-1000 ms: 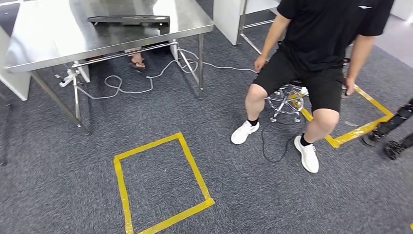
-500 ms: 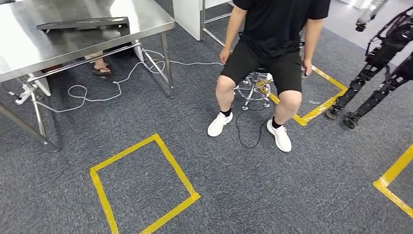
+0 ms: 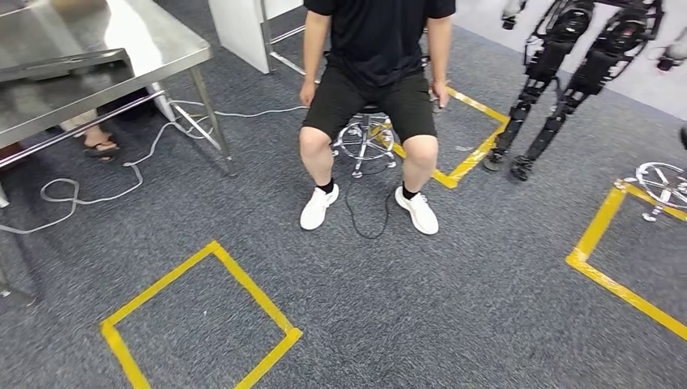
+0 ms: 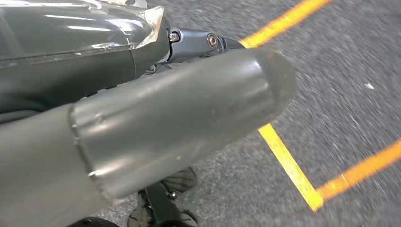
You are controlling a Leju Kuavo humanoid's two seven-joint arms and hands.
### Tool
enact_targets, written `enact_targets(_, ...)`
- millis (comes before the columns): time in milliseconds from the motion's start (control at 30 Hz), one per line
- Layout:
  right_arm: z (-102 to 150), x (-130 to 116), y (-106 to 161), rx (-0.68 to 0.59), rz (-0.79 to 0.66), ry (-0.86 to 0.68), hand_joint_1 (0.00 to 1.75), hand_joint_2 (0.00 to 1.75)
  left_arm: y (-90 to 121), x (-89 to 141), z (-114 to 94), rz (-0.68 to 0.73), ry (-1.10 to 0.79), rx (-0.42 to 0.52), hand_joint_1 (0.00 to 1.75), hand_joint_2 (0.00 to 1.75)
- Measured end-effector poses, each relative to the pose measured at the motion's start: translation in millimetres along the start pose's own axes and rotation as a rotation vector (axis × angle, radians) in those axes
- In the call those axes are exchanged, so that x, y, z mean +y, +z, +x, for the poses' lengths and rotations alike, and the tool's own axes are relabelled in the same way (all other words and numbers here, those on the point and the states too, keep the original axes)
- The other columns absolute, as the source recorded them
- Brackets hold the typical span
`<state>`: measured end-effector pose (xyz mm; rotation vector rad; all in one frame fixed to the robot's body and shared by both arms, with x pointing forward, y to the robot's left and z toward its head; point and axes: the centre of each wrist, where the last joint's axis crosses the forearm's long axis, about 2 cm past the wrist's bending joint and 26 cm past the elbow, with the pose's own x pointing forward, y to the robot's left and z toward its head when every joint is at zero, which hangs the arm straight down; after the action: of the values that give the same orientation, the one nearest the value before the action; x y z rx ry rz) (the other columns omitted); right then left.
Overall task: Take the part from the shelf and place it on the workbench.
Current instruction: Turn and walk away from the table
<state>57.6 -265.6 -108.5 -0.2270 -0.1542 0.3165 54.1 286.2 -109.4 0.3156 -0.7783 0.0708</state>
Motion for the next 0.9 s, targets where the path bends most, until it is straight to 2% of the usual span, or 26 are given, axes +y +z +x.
enact_targets(533,-0.4,-1.7,-0.4,0.009,-0.009,0.01,0.0,0.0,3.6,-5.9,-1.7,-0.016,-0.003,0.012,0.0,0.0)
enact_targets(900,-1.0,6.7,1.8,0.024,-0.004,-0.003,0.0,0.0,3.1,-2.3,-2.7,-0.024,-0.025,0.007,0.0,0.0)
